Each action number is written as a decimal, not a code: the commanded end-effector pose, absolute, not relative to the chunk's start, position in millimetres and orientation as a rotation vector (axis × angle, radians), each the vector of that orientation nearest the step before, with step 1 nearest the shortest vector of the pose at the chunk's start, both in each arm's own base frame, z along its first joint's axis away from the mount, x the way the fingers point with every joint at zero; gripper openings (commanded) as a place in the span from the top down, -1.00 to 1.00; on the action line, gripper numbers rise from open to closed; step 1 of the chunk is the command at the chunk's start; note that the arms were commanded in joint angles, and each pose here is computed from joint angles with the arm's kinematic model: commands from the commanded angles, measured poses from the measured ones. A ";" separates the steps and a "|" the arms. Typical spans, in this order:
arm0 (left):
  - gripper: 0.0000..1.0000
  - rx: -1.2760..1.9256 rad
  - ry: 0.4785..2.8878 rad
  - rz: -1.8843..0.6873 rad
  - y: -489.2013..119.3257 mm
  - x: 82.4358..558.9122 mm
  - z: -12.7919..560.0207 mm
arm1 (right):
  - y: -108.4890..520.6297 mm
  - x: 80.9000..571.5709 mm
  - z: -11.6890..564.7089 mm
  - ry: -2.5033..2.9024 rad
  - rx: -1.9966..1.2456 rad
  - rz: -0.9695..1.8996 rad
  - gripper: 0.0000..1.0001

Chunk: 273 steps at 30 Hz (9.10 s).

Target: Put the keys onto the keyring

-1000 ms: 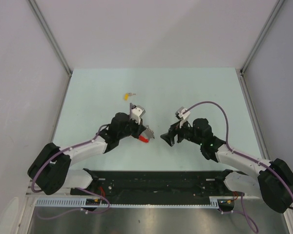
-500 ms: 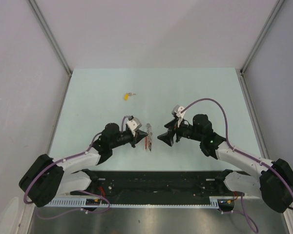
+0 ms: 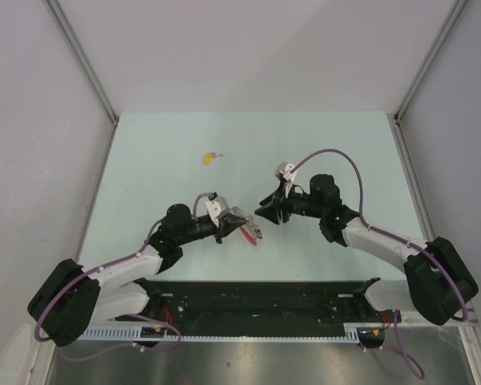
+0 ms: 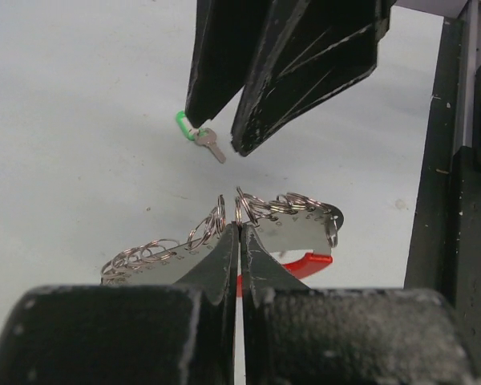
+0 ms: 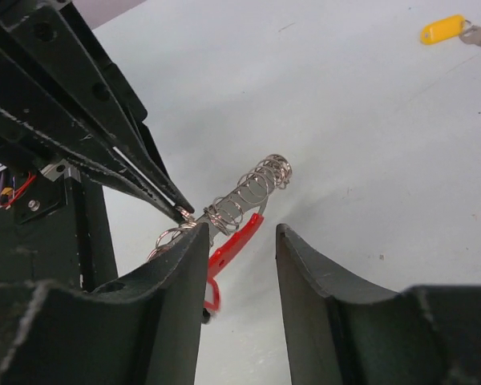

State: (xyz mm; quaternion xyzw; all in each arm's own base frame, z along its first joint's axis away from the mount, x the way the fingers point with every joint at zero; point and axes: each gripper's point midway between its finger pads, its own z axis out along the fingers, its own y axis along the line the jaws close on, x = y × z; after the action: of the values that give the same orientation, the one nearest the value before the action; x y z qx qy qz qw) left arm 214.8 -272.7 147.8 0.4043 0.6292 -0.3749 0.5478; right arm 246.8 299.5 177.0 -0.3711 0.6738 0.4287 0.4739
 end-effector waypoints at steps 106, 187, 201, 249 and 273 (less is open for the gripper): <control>0.99 0.983 1.425 -0.902 -277.4 211.7 150.5 | 330.8 215.8 151.0 1.657 -1.239 1.224 0.44; 0.40 1.143 1.333 -1.095 -301.3 188.8 151.2 | 315.2 193.5 154.4 2.015 -1.540 0.749 1.00; 0.58 1.174 1.357 -1.116 -304.3 185.9 144.0 | 319.0 187.7 161.4 1.956 -1.542 0.779 1.00; 0.99 0.709 1.153 -0.891 -245.5 198.3 216.5 | 294.1 227.6 241.0 1.593 -0.798 0.988 -0.17; 0.99 0.879 1.147 -0.972 -273.3 193.9 205.7 | 314.6 226.3 218.0 1.622 -0.917 1.113 -0.02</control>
State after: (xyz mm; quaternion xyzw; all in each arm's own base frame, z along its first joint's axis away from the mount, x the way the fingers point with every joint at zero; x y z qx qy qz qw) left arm 194.0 -263.6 170.1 0.3671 0.5612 -0.4156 0.6145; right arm 226.9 303.4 211.3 -0.3468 0.6801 0.4388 0.4740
